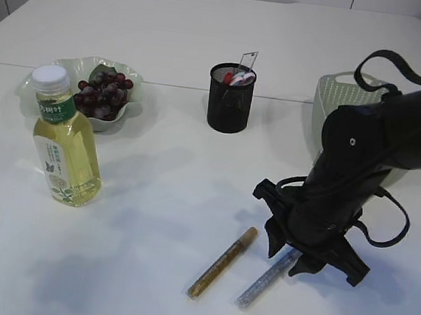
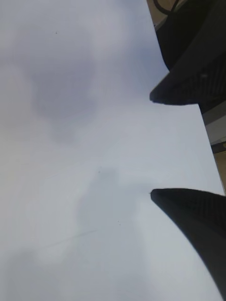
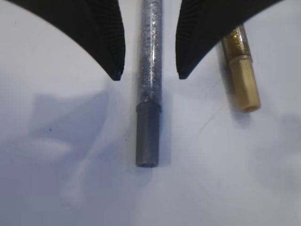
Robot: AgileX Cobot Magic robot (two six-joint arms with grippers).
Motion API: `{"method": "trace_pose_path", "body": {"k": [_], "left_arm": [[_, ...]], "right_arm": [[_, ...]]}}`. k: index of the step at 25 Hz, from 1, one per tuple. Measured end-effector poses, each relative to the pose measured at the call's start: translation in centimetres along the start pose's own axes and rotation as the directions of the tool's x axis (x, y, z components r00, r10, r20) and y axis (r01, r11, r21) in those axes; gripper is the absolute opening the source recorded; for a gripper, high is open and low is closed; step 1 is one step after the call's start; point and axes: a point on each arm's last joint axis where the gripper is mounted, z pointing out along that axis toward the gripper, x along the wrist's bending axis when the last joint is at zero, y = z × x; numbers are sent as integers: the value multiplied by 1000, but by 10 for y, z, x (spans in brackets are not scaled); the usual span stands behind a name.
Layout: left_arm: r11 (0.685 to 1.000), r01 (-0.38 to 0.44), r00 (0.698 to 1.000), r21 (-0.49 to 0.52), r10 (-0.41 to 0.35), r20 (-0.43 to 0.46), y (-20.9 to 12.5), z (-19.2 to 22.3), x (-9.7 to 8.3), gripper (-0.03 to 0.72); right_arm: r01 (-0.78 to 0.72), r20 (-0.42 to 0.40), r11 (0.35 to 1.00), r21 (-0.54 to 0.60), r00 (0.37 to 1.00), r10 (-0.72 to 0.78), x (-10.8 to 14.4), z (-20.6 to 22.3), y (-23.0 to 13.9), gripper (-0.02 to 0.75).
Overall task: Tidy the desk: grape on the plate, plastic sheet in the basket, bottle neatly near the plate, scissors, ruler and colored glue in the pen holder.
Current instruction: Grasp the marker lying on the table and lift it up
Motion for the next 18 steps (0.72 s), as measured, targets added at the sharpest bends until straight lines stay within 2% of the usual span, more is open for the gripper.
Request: {"method": "trace_pose_path", "body": {"k": [8, 15, 18], "left_arm": [[1000, 0, 1000, 0, 0, 0, 0, 0, 0, 415], [1000, 0, 1000, 0, 0, 0, 0, 0, 0, 415], [1000, 0, 1000, 0, 0, 0, 0, 0, 0, 415]], "right_arm": [[-2, 50, 1000, 15, 999, 1, -3, 17, 0, 302], [0, 56, 1000, 15, 998, 0, -3, 20, 1, 302], [1, 56, 1000, 14, 998, -2, -3, 20, 1, 269]]}}
